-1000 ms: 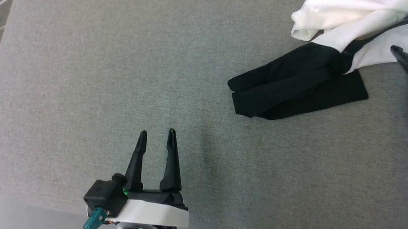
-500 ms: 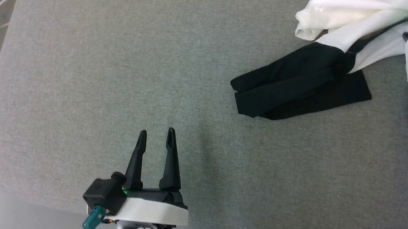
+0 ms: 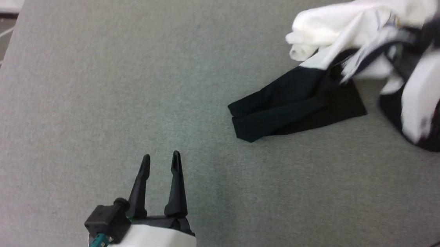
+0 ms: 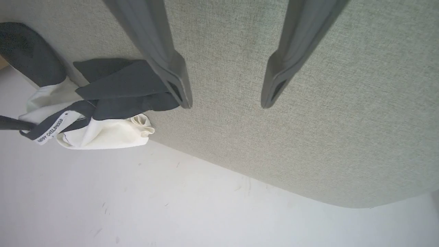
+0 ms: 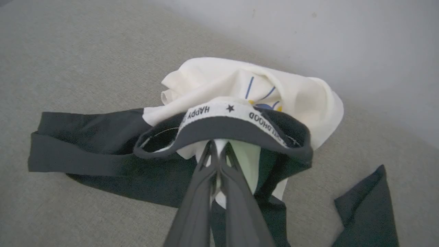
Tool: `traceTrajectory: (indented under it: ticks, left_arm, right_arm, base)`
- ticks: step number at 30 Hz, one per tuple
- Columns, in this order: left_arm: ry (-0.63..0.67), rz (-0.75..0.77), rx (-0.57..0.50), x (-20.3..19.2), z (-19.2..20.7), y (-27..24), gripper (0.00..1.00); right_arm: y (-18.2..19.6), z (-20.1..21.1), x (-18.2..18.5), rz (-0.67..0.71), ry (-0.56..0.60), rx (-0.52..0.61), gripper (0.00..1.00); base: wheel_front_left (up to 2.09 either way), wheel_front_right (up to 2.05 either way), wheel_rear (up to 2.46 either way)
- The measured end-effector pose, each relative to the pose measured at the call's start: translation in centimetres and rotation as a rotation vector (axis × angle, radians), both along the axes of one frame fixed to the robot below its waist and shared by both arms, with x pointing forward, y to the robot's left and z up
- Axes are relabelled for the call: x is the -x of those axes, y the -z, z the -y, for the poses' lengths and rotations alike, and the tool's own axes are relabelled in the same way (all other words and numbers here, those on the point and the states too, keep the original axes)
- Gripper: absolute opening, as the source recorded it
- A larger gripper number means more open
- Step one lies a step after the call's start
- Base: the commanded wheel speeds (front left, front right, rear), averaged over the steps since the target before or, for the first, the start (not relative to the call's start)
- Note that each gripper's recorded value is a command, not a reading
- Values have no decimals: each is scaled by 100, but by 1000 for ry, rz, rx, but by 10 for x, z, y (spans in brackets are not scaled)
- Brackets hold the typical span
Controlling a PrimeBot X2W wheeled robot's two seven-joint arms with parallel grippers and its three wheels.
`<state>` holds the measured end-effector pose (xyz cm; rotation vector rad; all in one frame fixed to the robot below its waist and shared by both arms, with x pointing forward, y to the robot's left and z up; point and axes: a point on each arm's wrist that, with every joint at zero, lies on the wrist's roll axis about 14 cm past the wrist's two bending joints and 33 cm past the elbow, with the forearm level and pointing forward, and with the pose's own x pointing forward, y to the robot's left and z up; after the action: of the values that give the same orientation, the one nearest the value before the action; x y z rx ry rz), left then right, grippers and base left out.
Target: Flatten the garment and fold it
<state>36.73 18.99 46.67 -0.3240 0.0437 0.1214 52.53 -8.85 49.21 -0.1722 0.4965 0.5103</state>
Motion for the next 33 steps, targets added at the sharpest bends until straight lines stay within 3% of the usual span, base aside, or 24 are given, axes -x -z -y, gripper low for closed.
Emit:
traceTrajectory:
  ticks: [5, 12, 13, 14, 15, 23, 28, 33]
  left_arm:
    - [25, 24, 4, 3, 8, -8, 100]
    - [51, 53, 4, 3, 16, -16, 100]
    - [52, 53, 5, 4, 16, -16, 100]
    - [55, 52, 5, 4, 17, -16, 100]
    - [58, 52, 2, 5, 18, -16, 100]
    - [75, 57, -2, 13, 22, -17, 100]
    - [85, 67, 2, 20, 26, -21, 100]
    - [99, 80, 0, 23, 30, -25, 100]
  right_arm:
    - [31, 8, 74, -98, 8, -36, 0]
    - [87, 33, 166, -287, 136, -51, 3]
    - [96, 35, 176, -318, 154, -49, 40]
    - [104, 37, 186, -349, 157, -32, 95]
    - [110, 37, 194, -373, 155, -23, 100]
    - [93, 33, 198, -363, 176, -97, 100]
    - [51, 23, 190, -314, 178, -243, 100]
    - [-6, 44, 164, -137, 230, -298, 100]
  base:
    - [0, 0, 0]
    - [0, 0, 0]
    - [0, 0, 0]
    - [0, 0, 0]
    - [0, 0, 0]
    - [0, 0, 0]
    - [0, 0, 0]
    - [0, 0, 0]
